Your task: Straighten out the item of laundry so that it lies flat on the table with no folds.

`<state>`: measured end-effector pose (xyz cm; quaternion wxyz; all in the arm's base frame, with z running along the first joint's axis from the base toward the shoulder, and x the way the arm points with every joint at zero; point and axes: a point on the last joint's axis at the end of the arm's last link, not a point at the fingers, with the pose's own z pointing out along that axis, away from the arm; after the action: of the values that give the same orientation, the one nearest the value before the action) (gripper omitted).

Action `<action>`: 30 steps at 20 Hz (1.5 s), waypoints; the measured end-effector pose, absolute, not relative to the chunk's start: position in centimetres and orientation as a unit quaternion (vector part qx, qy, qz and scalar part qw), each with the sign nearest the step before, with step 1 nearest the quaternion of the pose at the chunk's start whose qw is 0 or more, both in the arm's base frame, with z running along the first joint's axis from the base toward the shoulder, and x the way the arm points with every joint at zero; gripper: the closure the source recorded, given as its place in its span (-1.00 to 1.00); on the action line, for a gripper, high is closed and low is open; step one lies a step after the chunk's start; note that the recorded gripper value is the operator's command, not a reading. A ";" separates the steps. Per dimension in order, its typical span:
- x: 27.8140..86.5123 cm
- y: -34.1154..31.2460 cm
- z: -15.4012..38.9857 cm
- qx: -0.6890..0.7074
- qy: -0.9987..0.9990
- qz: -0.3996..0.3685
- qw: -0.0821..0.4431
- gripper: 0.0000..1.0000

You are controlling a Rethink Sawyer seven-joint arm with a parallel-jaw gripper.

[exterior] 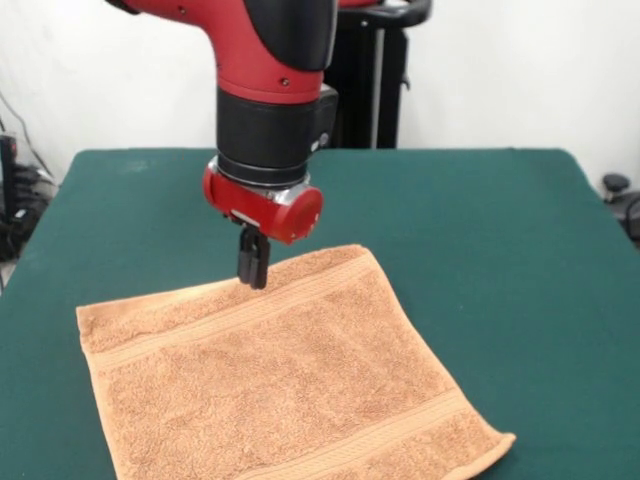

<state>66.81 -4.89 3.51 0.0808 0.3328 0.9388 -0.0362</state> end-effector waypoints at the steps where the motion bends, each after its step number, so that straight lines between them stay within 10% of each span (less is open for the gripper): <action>1: 66.7 -4.6 3.3 0.332 0.939 -0.034 0.081 1.00; 30: 64.3 -4.3 3.2 0.325 0.941 -0.029 0.090 1.00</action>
<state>64.26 -4.29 3.24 0.0897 0.3253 0.9409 -0.0287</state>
